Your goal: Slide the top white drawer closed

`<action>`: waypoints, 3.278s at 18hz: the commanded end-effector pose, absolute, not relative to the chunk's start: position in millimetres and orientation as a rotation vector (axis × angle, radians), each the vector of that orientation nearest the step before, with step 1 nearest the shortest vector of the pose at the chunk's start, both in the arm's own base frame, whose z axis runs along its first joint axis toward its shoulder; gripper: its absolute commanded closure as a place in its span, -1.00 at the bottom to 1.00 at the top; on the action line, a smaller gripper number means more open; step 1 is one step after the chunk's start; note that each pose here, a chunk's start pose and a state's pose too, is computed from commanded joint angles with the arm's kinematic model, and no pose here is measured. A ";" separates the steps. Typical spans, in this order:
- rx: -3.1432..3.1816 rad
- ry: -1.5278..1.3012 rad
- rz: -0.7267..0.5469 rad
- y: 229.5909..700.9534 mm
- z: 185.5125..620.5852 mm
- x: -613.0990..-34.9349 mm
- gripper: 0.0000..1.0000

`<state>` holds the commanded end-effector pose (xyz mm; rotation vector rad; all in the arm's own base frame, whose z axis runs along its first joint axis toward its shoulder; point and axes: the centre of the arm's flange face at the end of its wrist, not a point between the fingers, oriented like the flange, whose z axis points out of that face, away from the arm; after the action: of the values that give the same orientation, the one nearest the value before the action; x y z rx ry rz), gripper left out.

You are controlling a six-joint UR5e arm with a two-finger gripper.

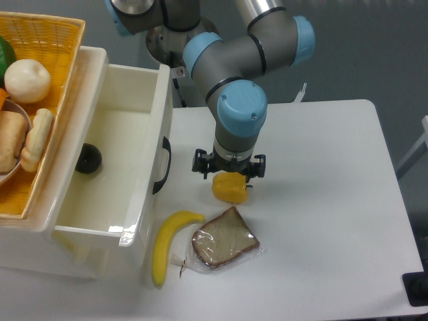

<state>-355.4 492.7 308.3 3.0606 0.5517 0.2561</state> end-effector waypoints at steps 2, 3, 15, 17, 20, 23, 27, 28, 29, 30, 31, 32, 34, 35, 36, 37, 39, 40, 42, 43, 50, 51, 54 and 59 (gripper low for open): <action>3.057 0.534 0.282 497.7 302.0 -349.9 -1.00; 3.060 0.526 0.291 500.4 301.2 -346.6 -1.00; 3.094 0.470 0.367 518.0 306.5 -319.5 -1.00; 3.095 0.448 0.367 522.3 306.5 -312.3 -1.00; 3.103 0.412 0.362 528.7 310.1 -299.7 -1.00; 3.111 0.376 0.358 536.1 312.8 -286.5 -1.00; 3.117 0.345 0.355 542.2 314.9 -277.3 -1.00; 3.118 0.342 0.351 542.6 315.0 -276.7 -1.00; 3.118 0.323 0.349 545.4 315.0 -271.1 -1.00; 3.118 0.313 0.347 546.6 314.9 -268.6 -1.00; 3.120 0.308 0.348 547.6 315.1 -266.9 -1.00; 3.122 0.305 0.347 548.3 315.8 -266.3 -1.00; 3.127 0.286 0.340 550.4 320.1 -258.8 -1.00; 3.130 0.285 0.337 550.5 321.9 -257.7 -1.00; 3.131 0.285 0.336 550.3 322.9 -257.5 -1.00; 3.133 0.278 0.335 551.2 323.8 -254.8 -1.00; 3.143 0.269 0.321 550.2 331.8 -249.7 -1.00; 3.144 0.267 0.318 549.7 332.4 -248.3 -1.00; 3.143 0.266 0.316 549.2 332.3 -249.3 -1.00; 3.141 0.262 0.318 549.5 330.7 -248.4 -1.00; 3.192 0.316 0.270 532.0 347.8 -309.1 -1.00; 3.208 0.287 0.255 526.4 351.7 -324.4 -1.00; 3.219 0.142 0.146 510.4 361.4 -360.1 -1.00; 3.163 0.063 0.006 472.7 363.3 -406.8 -1.00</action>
<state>-406.8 472.7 363.3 3.1632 0.0627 0.0061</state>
